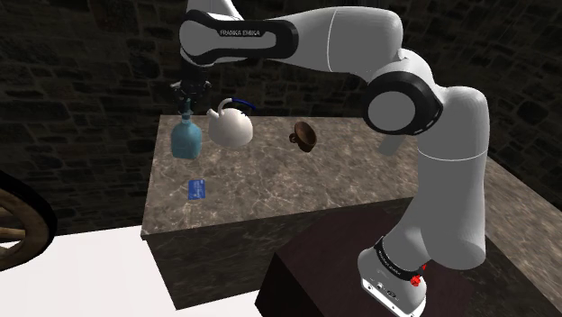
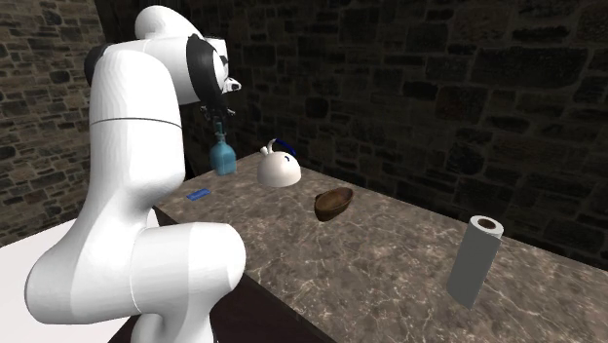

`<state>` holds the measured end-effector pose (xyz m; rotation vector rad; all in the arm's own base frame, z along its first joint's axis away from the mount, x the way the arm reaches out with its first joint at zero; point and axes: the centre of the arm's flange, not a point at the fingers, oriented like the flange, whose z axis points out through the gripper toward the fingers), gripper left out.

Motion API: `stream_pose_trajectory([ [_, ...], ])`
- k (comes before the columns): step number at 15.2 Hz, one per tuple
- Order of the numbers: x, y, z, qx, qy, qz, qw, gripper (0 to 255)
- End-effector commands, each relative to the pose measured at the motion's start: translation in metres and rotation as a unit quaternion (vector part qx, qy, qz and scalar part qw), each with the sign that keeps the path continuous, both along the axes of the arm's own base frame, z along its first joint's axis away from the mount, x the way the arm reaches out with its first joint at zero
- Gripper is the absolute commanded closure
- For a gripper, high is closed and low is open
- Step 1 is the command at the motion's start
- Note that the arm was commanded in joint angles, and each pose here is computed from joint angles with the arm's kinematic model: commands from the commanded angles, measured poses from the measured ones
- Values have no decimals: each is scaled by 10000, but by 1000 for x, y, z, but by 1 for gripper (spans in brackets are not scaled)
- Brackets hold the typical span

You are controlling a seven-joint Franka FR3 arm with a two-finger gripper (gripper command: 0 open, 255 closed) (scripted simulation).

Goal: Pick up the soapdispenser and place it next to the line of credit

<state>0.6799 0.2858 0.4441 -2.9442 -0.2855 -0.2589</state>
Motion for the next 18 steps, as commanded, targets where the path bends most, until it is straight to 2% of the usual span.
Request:
stream_pose_trajectory([
  [1,0,0,-10,2,-6,-1,10000,255],
  [10,0,0,-16,2,-6,-1,10000,255],
  [11,0,0,-16,2,-6,-1,10000,0],
  [16,0,0,-16,2,-6,-1,10000,0],
  [18,-4,-5,9,2,-6,-1,10000,0],
])
